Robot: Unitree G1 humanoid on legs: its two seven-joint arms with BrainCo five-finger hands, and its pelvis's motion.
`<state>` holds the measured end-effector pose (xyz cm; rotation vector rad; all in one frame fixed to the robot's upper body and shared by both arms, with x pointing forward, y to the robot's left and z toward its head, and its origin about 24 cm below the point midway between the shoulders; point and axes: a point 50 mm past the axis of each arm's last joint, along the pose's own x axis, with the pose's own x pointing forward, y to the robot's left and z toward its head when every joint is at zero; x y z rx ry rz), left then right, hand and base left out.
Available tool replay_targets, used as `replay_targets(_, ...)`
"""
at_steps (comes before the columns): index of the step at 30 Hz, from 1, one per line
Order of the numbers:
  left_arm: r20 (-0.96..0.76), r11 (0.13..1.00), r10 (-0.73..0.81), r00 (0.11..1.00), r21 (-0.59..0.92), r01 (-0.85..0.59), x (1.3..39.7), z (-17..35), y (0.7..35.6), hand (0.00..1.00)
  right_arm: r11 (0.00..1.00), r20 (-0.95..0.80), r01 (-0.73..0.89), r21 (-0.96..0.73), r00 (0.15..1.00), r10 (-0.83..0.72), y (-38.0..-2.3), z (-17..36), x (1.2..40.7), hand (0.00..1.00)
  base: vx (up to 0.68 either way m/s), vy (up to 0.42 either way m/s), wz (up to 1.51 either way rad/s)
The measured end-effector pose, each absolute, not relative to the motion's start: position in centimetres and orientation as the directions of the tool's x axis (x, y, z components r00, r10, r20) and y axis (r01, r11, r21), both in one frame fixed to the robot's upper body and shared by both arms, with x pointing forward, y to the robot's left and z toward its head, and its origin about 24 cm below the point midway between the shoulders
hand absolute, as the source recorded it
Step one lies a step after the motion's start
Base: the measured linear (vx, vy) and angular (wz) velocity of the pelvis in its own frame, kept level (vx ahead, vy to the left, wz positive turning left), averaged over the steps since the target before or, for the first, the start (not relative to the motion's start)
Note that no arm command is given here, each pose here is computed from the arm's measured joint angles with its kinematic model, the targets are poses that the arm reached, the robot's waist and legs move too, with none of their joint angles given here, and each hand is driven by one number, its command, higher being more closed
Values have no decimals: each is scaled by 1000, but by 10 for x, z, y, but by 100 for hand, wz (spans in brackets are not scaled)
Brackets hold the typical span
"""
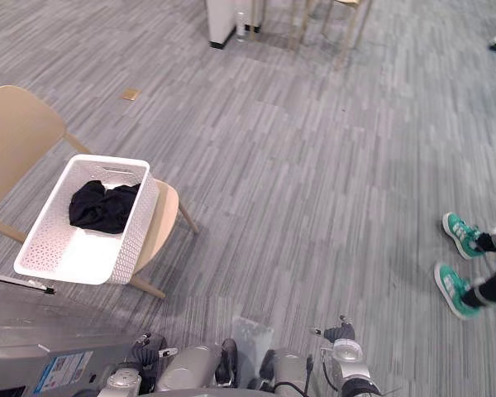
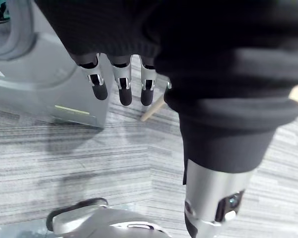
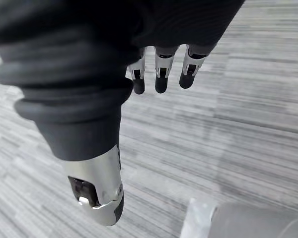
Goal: Pick up the laundry basket with both hands and put the clothes into the washing machine.
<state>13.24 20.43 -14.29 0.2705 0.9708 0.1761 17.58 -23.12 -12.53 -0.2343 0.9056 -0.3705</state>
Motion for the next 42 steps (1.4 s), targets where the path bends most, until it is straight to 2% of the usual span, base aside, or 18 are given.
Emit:
replay_targets(5,-760,955,257,597,294,-37,152,-136,200,0,908,-740,249,-336,526,-418,-231,-131,162,0,462,-357,161)
replay_targets(7,-781,970,217,586,241,-37,148,-141,181,0,895,-730,277,-350,518,-446,-240,-129,159,0,370,-469,169)
replay_targets(12,-769,976,194,609,213,-43,153,-139,171,0,884,-653,345,-315,597,-466,-245,-113,174,0,258,-374,181)
replay_targets(15,-769,975,178,614,224,-2,155,-139,169,0,869,-630,383,-315,601,-493,-256,-108,176,0,115,-48,170)
replay_targets(29,-785,952,251,566,305,1,140,-143,204,0,906,-720,316,-281,555,-417,-228,-127,163,0,68,115,56)
replay_targets(34,-788,941,296,540,337,-24,132,-144,216,0,910,-697,284,-301,586,-413,-225,-123,172,0,172,-75,60)
replay_targets(37,-794,951,277,540,306,-38,135,-145,205,0,886,-629,330,-326,624,-464,-239,-108,181,0,249,-133,34)
replay_targets(41,-800,956,281,531,283,-80,134,-146,204,0,869,-397,378,-321,779,-486,-246,-57,216,0,153,-118,19)
replay_targets(42,-801,956,282,529,283,-80,133,-146,204,0,865,-363,383,-325,794,-488,-248,-50,218,0,106,-61,30)
